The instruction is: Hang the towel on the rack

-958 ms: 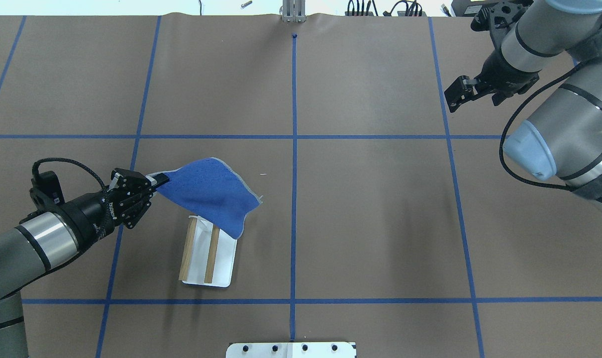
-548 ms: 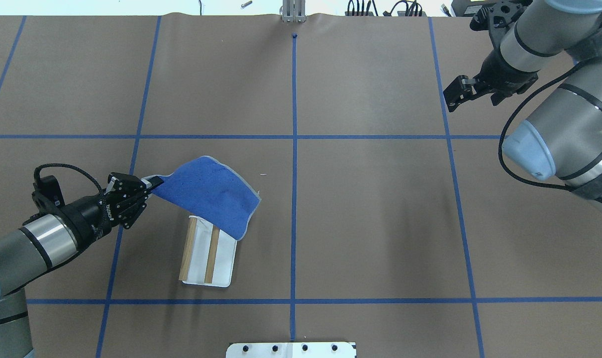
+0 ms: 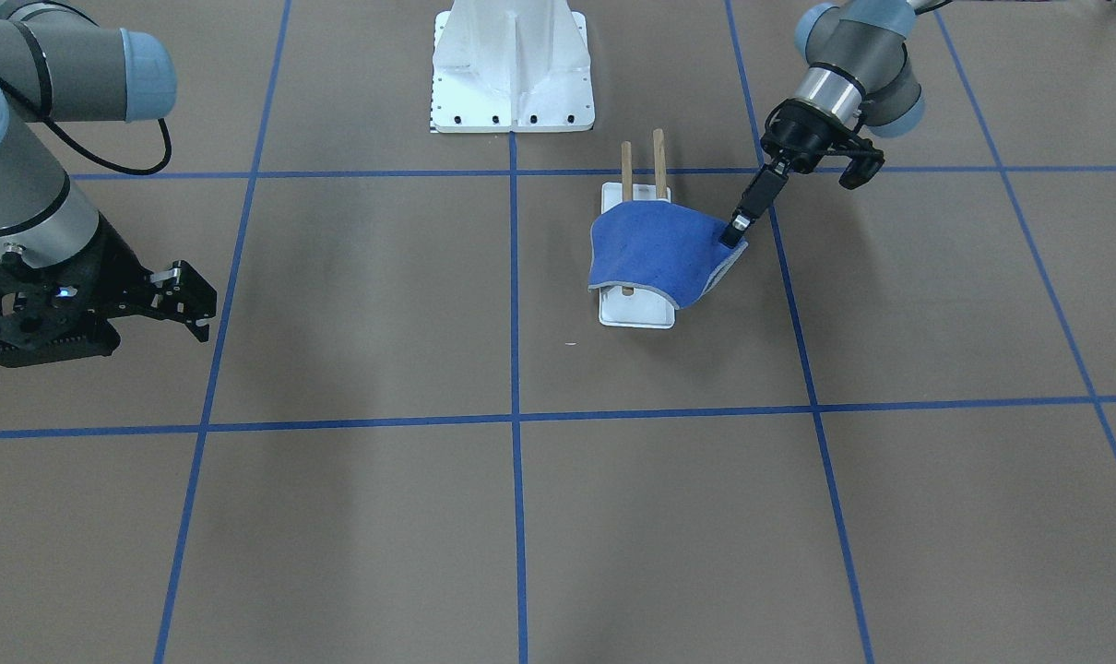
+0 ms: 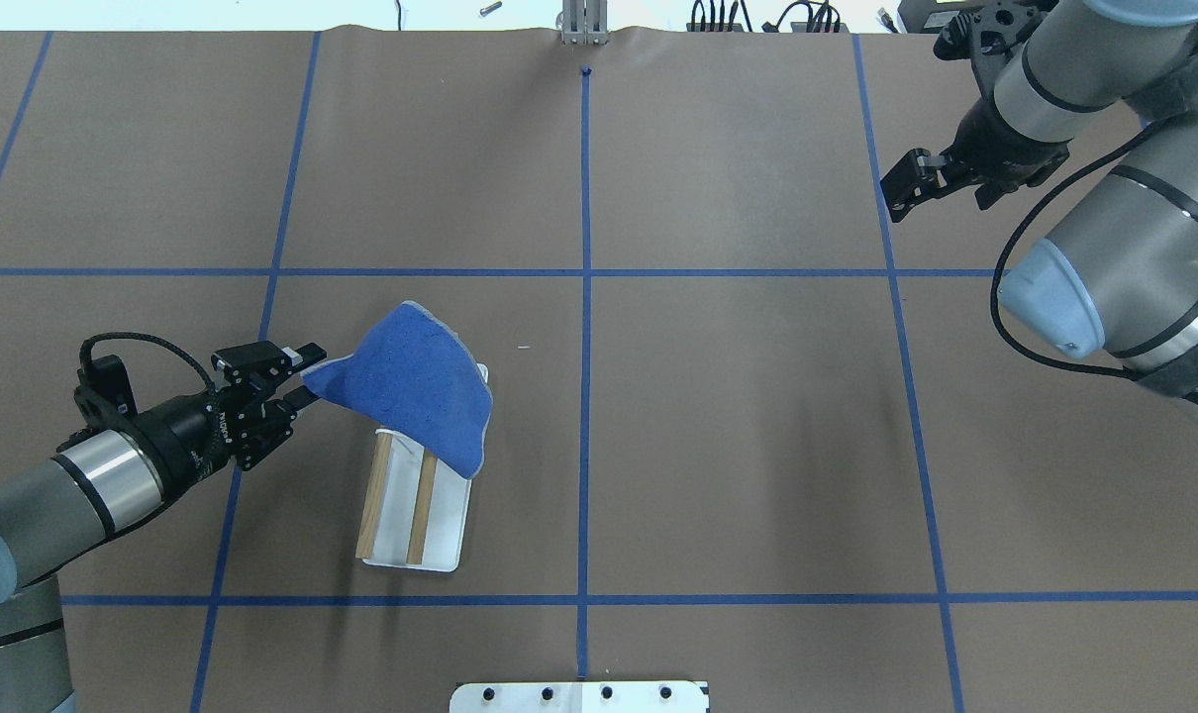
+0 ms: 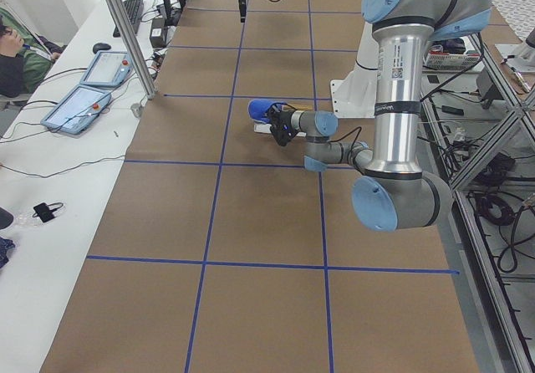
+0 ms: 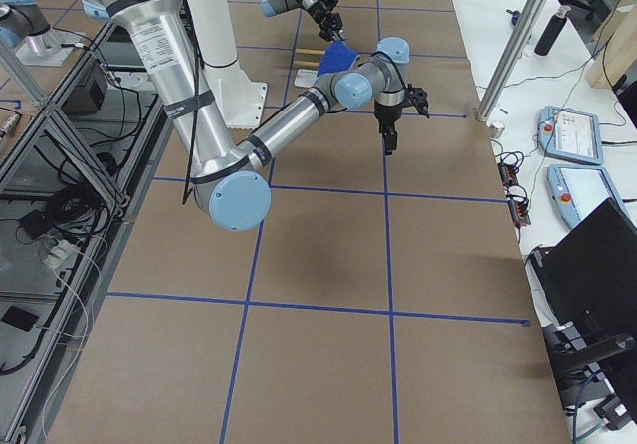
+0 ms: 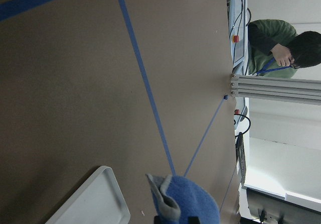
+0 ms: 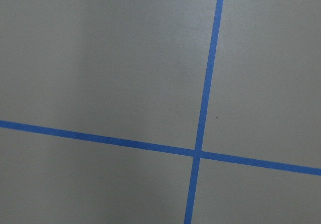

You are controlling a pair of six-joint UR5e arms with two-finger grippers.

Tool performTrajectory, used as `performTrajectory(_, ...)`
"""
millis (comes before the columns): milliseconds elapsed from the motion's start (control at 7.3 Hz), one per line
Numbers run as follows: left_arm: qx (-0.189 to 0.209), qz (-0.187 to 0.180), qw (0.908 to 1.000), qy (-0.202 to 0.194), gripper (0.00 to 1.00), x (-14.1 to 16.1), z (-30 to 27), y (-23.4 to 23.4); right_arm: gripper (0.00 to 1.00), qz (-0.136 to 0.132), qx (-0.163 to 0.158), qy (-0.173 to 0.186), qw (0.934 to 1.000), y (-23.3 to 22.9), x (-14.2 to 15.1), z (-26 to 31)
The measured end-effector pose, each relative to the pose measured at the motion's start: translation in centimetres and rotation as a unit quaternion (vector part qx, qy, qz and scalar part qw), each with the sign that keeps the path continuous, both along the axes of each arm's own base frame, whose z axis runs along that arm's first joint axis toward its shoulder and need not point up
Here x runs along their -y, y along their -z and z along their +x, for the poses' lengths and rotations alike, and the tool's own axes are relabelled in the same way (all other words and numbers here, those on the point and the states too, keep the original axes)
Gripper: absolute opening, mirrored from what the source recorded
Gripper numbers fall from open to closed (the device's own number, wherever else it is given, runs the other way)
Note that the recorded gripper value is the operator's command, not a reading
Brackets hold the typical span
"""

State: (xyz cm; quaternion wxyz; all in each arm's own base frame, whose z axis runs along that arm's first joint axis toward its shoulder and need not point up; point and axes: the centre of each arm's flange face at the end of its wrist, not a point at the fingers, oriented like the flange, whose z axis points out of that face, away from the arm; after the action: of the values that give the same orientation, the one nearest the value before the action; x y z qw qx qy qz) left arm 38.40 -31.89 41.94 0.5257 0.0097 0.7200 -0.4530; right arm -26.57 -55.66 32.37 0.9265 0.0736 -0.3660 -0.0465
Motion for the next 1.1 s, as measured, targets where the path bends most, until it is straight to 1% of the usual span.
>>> performTrajectory(137, 0.021, 0.015, 0.9996, -0.011, 0.99, 0.1, 0.1, -0.2, 1.00, 0.000, 0.000, 0.000, 1.0000, 0.0, 0.0, 0.0)
performTrajectory(274, 0.073, 0.058, 0.9955, -0.019, 0.99, 0.4, 0.2, -0.4, 1.00, 0.000, 0.000, -0.001, 1.0000, 0.0, 0.1, 0.1)
performTrajectory(411, 0.146, 0.108, 0.9830, -0.025, 0.99, 1.0, 0.3, -0.6, 1.00, 0.000, -0.001, -0.001, 1.0000, -0.1, 0.1, 0.2)
performTrajectory(548, 0.224, 0.150, 0.9623, -0.037, 0.99, 2.2, 0.3, -0.8, 1.00, -0.001, -0.002, -0.002, 1.0000, -0.2, 0.2, 0.4)
performTrajectory(685, 0.294, 0.182, 0.9364, -0.057, 0.99, 3.9, -0.5, -0.9, 1.00, -0.001, -0.003, -0.004, 1.0000, -0.5, 0.5, 0.7)
performTrajectory(821, 0.363, 0.211, 0.9039, -0.080, 0.99, 5.9, -1.9, -1.1, 1.00, -0.002, -0.005, -0.005, 1.0000, -0.7, 0.7, 1.0)
performTrajectory(958, 0.436, 0.238, 0.8616, -0.105, 0.99, 7.7, -3.5, -1.7, 1.00, -0.003, -0.005, -0.006, 1.0000, -0.8, 0.8, 1.1)
performTrajectory(1095, 0.508, 0.263, 0.8102, -0.130, 0.99, 9.3, -5.0, -2.7, 1.00, -0.003, -0.005, -0.006, 1.0000, -0.8, 0.8, 1.1)
